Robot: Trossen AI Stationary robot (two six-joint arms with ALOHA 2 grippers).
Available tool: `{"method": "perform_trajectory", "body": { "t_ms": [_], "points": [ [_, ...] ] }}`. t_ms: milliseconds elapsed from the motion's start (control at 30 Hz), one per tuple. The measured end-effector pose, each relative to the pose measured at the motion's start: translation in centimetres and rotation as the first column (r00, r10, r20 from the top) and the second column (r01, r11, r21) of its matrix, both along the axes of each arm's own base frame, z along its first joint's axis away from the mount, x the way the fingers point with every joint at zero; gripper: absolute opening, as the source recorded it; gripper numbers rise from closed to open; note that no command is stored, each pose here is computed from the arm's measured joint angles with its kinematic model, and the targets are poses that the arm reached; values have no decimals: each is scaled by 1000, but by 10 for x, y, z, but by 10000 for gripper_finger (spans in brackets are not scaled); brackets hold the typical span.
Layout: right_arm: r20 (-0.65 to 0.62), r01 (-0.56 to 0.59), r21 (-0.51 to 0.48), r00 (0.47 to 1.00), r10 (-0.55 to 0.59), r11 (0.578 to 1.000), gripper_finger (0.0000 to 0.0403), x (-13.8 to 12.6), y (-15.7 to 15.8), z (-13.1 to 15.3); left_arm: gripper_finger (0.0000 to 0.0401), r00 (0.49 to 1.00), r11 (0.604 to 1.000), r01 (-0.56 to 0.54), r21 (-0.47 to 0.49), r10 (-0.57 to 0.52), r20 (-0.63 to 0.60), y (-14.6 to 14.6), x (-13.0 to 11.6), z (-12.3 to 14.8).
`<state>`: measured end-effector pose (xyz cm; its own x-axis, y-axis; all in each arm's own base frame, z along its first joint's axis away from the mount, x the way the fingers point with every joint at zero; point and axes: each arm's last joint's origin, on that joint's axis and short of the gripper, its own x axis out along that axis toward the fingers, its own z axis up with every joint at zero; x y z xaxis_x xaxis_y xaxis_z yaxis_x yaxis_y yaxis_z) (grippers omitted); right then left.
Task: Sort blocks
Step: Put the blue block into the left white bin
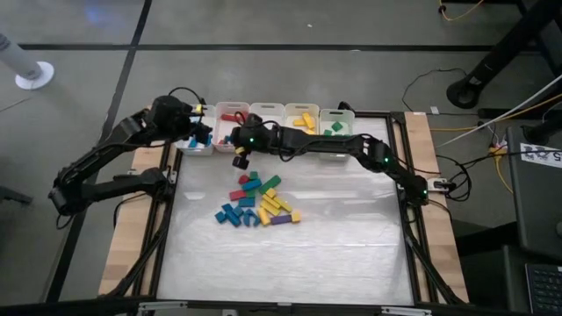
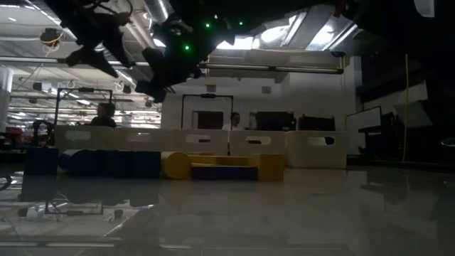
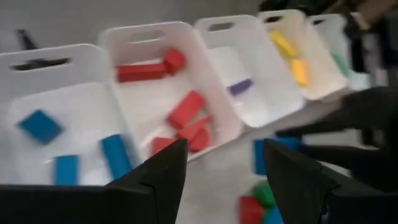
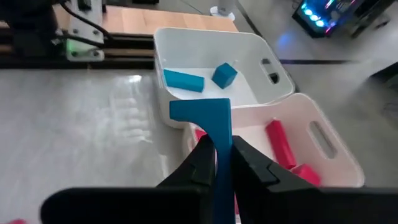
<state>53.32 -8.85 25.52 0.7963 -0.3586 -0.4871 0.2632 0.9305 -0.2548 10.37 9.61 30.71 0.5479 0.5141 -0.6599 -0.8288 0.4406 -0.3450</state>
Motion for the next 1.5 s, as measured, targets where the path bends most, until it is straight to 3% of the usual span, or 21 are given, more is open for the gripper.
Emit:
{"method": "perform_trajectory", "body": {
  "t_ms": [200, 600, 1000, 1267, 1500],
  "points": [
    [-12, -49, -108, 999, 48, 993, 37, 2, 3, 3, 196, 993, 992, 109, -62, -105, 52, -2, 4, -1],
    [79, -123, -223, 986, 144, 967, 37, 9, 14, 16, 196, 953, 954, 299, -33, -297, 63, -5, 6, 0],
    [140, -116, -237, 978, 152, 965, 37, 11, 14, 22, 192, 947, 949, 315, -21, -313, 73, -5, 7, 1],
    [125, -120, -236, 980, 153, 964, 37, 11, 14, 21, 120, 941, 944, 331, 5, -331, 65, -4, 7, 2],
    [124, -121, -235, 980, 153, 964, 37, 11, 15, 21, 115, 940, 942, 335, -1, -334, 68, -5, 7, 1]
  ]
}}
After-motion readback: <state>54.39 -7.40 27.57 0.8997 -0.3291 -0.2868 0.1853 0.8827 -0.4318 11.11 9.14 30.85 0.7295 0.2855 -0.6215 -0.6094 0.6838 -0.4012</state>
